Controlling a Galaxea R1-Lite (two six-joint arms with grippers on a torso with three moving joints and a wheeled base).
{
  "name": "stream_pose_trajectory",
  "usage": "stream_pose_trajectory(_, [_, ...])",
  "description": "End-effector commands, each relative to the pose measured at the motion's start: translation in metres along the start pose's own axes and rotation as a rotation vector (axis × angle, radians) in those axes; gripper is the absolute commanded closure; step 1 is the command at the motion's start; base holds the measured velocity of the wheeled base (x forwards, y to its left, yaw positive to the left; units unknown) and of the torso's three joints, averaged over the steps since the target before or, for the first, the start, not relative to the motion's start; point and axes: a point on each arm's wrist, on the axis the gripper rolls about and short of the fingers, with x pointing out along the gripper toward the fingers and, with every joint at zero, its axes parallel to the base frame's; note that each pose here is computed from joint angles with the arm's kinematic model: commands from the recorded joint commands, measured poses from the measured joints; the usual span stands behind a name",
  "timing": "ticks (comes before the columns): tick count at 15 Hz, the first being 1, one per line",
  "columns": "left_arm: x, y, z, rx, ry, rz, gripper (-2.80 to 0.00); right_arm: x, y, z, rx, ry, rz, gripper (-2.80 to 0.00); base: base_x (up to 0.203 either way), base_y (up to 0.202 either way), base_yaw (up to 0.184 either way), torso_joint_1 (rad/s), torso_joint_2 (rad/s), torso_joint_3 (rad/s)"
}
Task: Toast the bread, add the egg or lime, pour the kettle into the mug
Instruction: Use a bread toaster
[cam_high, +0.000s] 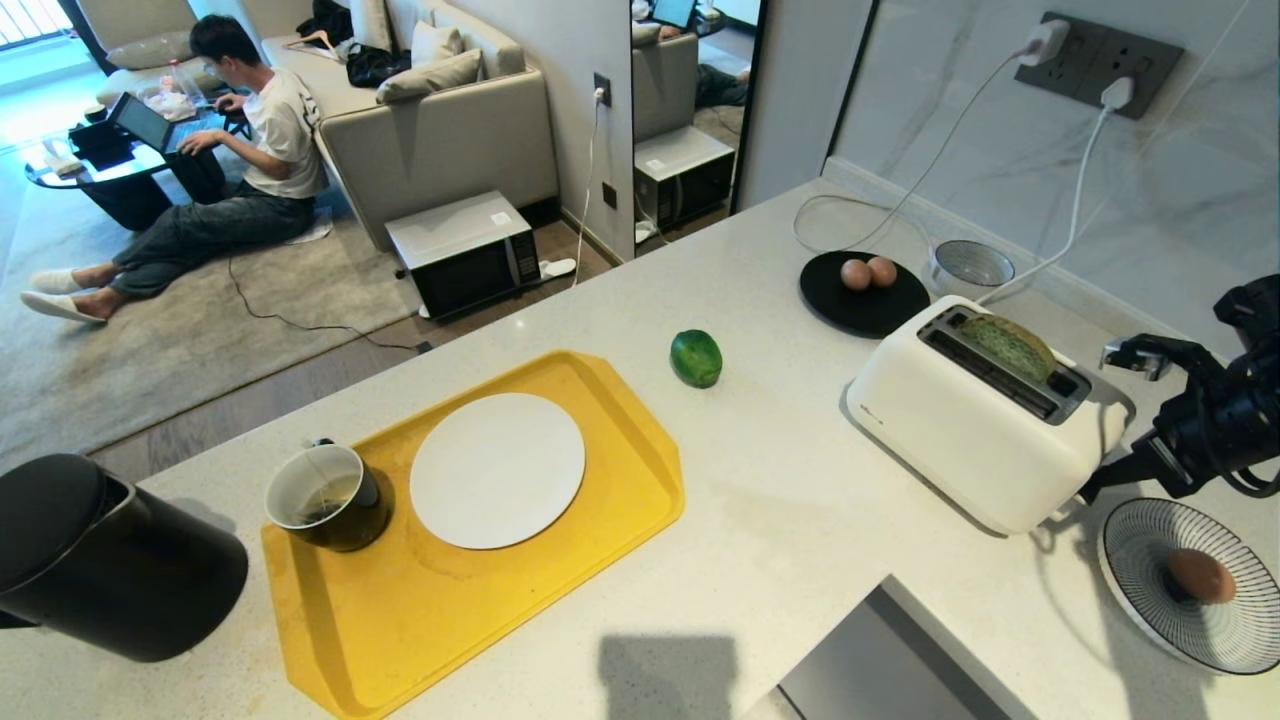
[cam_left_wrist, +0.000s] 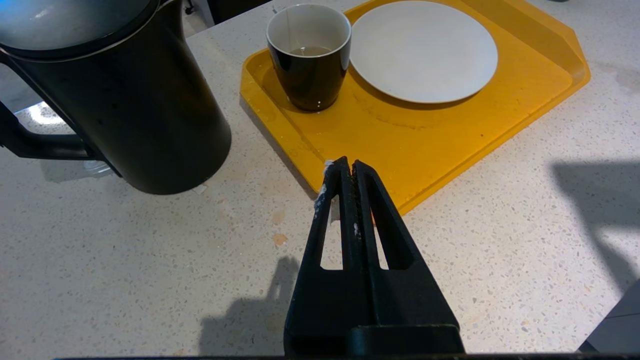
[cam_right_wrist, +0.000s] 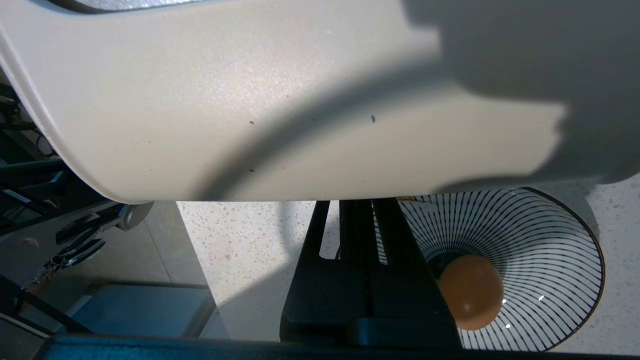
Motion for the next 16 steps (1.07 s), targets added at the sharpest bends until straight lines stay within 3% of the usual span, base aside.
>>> stream_pose_trajectory(1, [0.0001, 0.0, 0.0, 0.0, 0.002, 0.0, 0.0, 0.0004, 0.0002, -0.0003, -0.004, 0.001, 0.005, 0.0, 0.0, 0.0, 0.0, 0.0, 0.0, 0.0])
stream_pose_trajectory(16, [0.0001, 0.0, 0.0, 0.0, 0.002, 0.002, 0.0, -0.0001, -0.0008, 0.0014, -0.012, -0.004, 0.0, 0.0, 0.0, 0.0, 0.0, 0.0, 0.0, 0.0])
